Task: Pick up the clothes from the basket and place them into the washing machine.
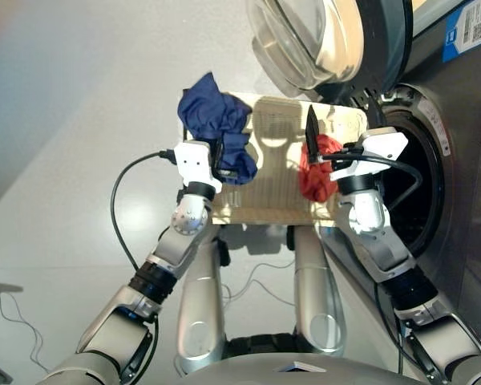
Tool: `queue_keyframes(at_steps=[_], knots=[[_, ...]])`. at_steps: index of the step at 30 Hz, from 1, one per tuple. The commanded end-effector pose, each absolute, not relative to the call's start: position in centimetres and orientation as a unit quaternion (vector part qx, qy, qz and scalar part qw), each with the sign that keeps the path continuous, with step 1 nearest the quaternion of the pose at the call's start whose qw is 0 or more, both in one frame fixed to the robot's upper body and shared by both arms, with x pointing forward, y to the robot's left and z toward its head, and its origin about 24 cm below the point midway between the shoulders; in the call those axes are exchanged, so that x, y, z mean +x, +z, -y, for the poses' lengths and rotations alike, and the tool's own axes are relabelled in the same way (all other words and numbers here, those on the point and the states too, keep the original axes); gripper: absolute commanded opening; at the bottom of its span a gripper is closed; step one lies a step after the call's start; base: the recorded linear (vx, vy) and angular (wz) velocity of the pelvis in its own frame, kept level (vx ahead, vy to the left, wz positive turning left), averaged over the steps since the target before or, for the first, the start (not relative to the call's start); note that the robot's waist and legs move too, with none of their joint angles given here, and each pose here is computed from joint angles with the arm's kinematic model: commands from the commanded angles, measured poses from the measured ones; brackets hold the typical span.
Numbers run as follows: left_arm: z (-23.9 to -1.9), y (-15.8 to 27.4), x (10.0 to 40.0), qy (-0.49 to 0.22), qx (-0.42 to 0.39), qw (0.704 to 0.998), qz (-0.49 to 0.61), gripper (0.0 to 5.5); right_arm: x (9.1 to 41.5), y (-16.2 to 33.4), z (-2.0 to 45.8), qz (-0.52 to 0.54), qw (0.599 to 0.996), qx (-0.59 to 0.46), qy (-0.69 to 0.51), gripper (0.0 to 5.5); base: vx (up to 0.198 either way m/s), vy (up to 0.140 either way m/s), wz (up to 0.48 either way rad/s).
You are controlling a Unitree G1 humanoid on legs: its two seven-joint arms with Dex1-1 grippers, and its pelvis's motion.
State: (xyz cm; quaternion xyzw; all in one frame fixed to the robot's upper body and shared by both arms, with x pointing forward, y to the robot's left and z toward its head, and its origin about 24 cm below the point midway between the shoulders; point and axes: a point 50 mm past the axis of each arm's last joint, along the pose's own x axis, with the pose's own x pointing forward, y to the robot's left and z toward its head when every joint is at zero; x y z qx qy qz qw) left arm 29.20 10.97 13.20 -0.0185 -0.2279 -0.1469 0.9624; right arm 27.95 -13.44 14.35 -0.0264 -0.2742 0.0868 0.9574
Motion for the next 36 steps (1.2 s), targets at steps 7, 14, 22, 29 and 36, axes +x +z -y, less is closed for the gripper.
queue_keyframes(at_steps=[7,14,22,29,36], knots=[[-10.5,19.2,25.7,-0.296,-0.04,0.879,0.371,0.0,26.7,15.3,12.6,0.272,0.924,-0.108,0.246,5.5,0.054,0.009,0.038],[-10.3,18.6,24.7,-0.354,-0.037,0.866,0.351,0.0,27.7,18.2,10.4,0.292,0.859,-0.241,0.344,5.5,0.016,0.005,0.021],[-9.5,18.9,24.2,-0.392,-0.027,0.851,0.348,0.0,28.2,20.7,6.2,0.319,0.813,-0.259,0.411,5.5,0.0,0.0,0.0],[-8.6,19.5,24.3,-0.401,-0.016,0.843,0.358,0.0,28.5,21.5,5.2,0.335,0.812,-0.255,0.403,5.5,0.0,0.0,0.0],[-7.9,19.5,24.5,-0.402,-0.003,0.841,0.361,0.0,28.5,21.1,4.8,0.332,0.81,-0.258,0.408,5.5,0.0,0.0,0.0]])
